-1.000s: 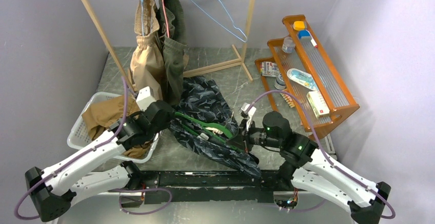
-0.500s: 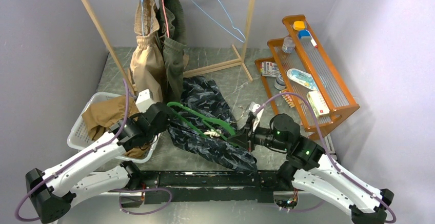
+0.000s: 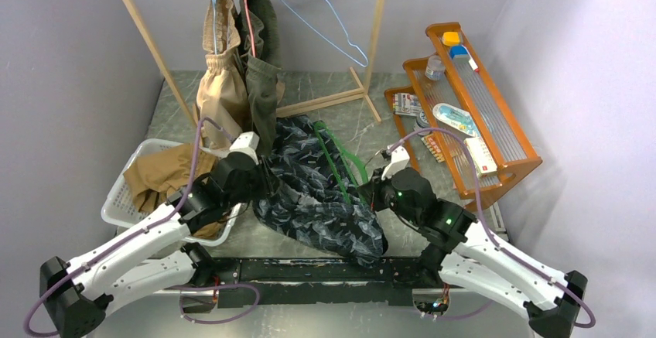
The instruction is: Remove the shorts from the hanger
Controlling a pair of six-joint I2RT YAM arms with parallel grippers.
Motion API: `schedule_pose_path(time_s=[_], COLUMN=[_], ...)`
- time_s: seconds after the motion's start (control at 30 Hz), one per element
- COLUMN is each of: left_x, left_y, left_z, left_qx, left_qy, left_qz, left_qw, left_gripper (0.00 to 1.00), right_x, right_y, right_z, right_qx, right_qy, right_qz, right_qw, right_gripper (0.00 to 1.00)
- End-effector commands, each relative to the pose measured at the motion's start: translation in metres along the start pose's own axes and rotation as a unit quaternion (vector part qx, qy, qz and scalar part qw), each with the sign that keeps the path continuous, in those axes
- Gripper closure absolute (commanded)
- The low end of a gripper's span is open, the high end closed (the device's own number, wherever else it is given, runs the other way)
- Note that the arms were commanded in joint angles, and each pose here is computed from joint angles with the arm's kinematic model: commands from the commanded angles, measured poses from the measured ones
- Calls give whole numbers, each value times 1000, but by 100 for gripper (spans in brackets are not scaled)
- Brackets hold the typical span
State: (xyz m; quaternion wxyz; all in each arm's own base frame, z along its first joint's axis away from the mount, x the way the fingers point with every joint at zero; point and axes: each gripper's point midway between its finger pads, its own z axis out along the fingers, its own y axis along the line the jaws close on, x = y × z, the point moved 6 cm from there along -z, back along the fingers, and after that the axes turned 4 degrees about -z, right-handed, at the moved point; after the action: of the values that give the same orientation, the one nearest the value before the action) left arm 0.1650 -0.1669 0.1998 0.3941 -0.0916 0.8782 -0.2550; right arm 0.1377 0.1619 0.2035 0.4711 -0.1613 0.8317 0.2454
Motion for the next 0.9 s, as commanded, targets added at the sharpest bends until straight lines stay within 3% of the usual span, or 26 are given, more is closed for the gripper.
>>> schedule_pose_path(time_s=[0.0,0.07,0.2,0.53,0.67,0.87], left_x=[6,11,13,35,46,79], left_y=[-34,-35,-36,-69,-99,-135], left_z=[5,7,6,5,10,27], left_qx=[117,114,112,202,248,269], left_qy=[42,47,37,52,52,101], left_qz=[33,33,16,-1,8,31], left_qw=[992,992,993,978,967,957], left_gripper=[58,42,30,25,23,19], right_x=[1,3,6,16,11,5], right_y=[-13,-18,-13,-5,0,-2], right_z=[13,20,35,58,61,59], right_qx=[83,113,111,105,86,95], right_qy=[-5,4,13,11,-24,-52], right_qz=[40,39,51,135,174,218], right_qw=[996,993,992,985,981,970], right_gripper=[100,100,100,100,100,100])
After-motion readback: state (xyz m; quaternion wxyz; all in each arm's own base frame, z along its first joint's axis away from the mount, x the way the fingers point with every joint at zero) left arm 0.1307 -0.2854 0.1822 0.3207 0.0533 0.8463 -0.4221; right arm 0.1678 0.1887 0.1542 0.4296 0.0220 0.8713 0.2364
